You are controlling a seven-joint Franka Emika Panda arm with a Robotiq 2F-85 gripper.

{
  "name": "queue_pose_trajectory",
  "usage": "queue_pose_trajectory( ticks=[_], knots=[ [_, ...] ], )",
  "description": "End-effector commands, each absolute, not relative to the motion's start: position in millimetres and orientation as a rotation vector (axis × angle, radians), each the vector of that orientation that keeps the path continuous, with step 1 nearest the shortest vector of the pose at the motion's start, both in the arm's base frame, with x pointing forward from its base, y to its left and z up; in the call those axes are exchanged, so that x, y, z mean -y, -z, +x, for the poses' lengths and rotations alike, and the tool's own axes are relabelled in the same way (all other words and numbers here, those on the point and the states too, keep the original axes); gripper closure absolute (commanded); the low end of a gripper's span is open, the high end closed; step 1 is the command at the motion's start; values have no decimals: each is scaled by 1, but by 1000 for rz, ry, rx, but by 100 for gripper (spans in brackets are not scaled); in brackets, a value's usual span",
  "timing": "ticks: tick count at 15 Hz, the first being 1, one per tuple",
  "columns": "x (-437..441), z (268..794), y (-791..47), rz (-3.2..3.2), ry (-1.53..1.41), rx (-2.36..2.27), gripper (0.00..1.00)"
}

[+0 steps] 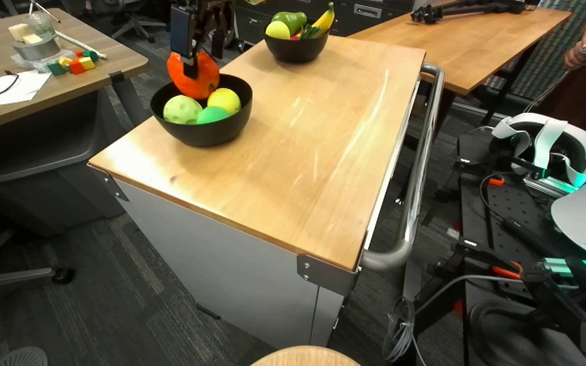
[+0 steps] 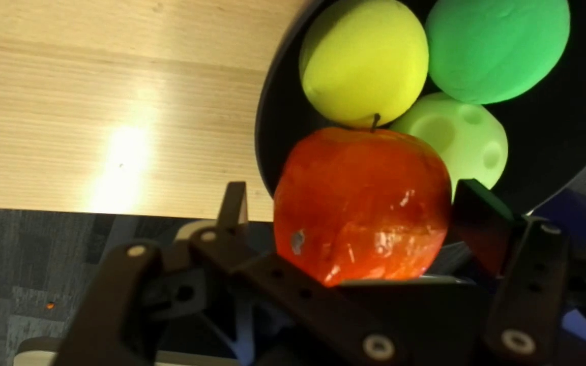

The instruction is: Remove all the fruit toys from the bowls starting with the one on the left

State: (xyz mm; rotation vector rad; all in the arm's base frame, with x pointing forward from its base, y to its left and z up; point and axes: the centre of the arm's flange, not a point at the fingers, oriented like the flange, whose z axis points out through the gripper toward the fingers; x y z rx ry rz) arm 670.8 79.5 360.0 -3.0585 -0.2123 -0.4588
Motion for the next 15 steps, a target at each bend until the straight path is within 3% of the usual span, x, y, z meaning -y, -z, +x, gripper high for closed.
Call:
queue_pose_trajectory(
  ticks=[1,4,10,15],
  knots=[
    [-73,680,-356,-3081,519,204,16],
    [-67,680,-352,-3093,527,211,43],
    [-68,661,-357,-3104,502,274,44],
    [-92,584,-393,-3093,521,509,44]
  ],
)
